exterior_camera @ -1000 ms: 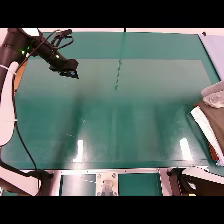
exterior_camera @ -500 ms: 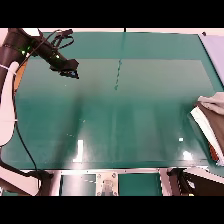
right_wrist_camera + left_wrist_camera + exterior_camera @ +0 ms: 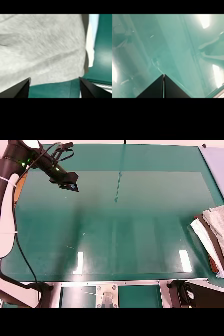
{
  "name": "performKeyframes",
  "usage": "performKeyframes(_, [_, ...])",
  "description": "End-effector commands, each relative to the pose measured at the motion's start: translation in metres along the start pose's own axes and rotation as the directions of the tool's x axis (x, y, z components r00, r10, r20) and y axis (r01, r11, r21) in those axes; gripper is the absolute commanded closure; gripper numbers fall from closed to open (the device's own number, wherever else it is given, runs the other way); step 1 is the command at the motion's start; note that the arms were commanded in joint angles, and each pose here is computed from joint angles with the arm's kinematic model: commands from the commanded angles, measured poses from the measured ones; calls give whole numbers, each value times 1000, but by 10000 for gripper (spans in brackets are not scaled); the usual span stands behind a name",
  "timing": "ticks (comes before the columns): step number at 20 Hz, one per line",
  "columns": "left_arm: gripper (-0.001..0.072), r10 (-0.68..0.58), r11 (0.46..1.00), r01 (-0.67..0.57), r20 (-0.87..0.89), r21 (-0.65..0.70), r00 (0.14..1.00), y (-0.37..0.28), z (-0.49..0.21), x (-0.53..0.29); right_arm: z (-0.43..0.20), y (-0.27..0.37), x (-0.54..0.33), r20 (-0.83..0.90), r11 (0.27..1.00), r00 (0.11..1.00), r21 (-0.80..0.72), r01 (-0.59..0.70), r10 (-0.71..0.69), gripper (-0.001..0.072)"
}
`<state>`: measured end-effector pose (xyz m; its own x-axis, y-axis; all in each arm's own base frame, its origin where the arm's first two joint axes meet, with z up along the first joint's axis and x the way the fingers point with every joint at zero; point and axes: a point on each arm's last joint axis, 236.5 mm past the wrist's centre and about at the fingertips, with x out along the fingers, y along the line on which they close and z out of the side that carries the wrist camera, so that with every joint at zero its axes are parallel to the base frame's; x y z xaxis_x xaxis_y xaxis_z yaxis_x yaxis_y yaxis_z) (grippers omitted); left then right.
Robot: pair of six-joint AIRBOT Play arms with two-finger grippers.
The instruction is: Fold the shirts.
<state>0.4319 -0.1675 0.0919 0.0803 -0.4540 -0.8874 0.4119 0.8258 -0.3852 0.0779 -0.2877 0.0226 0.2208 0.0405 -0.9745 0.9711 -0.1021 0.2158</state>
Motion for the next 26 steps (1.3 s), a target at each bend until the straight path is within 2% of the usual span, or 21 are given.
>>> performKeyframes(1, [687,0,1000,0,1,0,1000,0,0,0,-6,-30,23,-63,996,997,74,47,-43,46])
performKeyframes(3, [687,2,1000,-2,12,5,1000,0,3,0,-2,-17,16,-49,997,999,75,-1,4,72])
performKeyframes(4, [687,3,1000,-3,19,4,1000,1,4,0,2,2,8,-30,996,997,63,-65,67,302])
performKeyframes(5, [688,5,1000,-5,28,2,1000,1,6,0,5,32,-3,-13,988,988,14,-151,151,654])
performKeyframes(6, [688,7,1000,-7,37,2,999,1,8,-2,5,65,-15,-3,972,972,-40,-233,233,688])
performKeyframes(8, [688,9,1000,-9,40,5,999,-3,9,-10,-6,135,-42,3,920,937,-189,-343,350,702])
performKeyframes(11, [688,14,1000,-15,69,17,998,-12,8,-28,-59,222,-64,-40,806,918,-466,-366,394,703])
performKeyframes(14, [689,13,1000,-13,52,12,999,-23,-16,-40,-154,270,-51,-182,596,923,-717,-361,339,703])
performKeyframes(18, [688,12,998,-8,52,-61,999,-34,-77,-33,-246,253,-13,-146,338,974,-920,-197,170,703])
performKeyframes(21, [688,8,990,-5,24,-141,1000,-37,-142,-11,-309,213,9,-152,123,981,-978,-168,123,703])
performKeyframes(23, [688,12,984,-8,24,-180,1000,-36,-175,3,-342,188,23,-186,30,977,-981,-190,104,703])
performKeyframes(26, [687,13,979,-10,14,-202,1000,-35,-197,15,-369,170,36,-216,-52,974,-976,-212,66,702])
